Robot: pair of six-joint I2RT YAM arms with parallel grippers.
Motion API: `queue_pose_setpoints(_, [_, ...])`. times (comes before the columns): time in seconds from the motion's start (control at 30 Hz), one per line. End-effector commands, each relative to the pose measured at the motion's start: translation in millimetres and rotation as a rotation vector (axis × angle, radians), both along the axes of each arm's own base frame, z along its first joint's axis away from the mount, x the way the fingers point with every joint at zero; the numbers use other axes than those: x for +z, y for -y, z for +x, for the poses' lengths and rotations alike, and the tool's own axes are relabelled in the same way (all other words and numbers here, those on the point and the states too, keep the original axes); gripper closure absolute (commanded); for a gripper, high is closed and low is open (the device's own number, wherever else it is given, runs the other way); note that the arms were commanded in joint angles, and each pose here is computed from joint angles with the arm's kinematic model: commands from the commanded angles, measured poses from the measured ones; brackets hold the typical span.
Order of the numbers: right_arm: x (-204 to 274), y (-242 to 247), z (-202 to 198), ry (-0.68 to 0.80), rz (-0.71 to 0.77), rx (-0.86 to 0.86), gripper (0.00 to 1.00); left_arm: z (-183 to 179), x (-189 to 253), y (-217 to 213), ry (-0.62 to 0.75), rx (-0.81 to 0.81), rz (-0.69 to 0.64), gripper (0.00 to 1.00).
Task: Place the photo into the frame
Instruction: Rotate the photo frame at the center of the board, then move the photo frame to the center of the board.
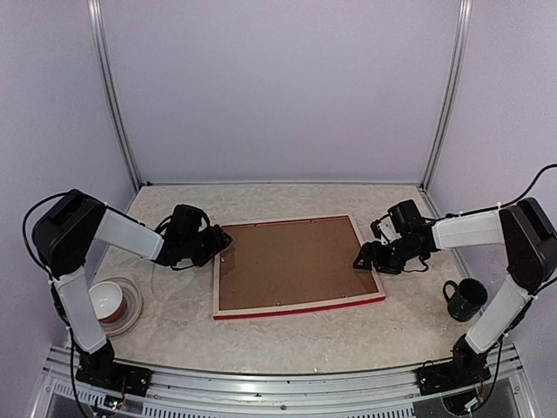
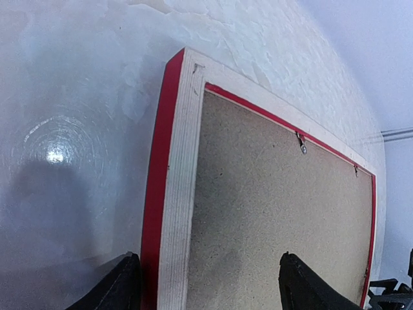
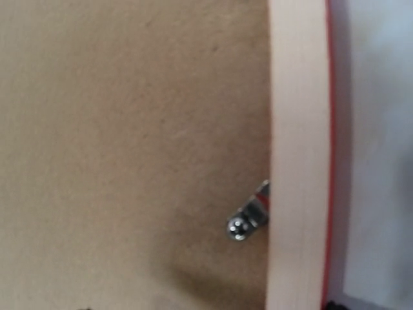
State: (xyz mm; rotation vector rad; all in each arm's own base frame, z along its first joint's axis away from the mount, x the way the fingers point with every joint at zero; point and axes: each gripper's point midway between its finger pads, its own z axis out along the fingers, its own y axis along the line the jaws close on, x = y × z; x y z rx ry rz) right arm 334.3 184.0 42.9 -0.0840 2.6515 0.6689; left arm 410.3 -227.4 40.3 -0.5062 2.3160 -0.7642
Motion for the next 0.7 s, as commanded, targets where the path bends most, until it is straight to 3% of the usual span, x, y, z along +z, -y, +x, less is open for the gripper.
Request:
queue_pose_setpoints(0.0, [31, -26, -6, 0.065, 0.091, 0.05, 0.24, -9, 3, 15, -0.027, -0.081, -0.035, 0.28])
queue_pose_setpoints(0.2, [80, -9, 11, 0.197, 0.007, -0.032, 0.24, -4, 12, -1, -0.013, -0.042, -0.042, 0.28])
queue_pose_setpoints(0.4, [144, -69, 26, 0.324, 0.102, 0.123, 0.29, -4, 31, -16, 0.033, -0.006, -0.072, 0.28])
queue_pose_setpoints(0.67, [135, -213, 35, 0.276, 0.244, 0.435, 0.91, -9, 56, -23, 0.103, -0.004, -0.129, 0.27])
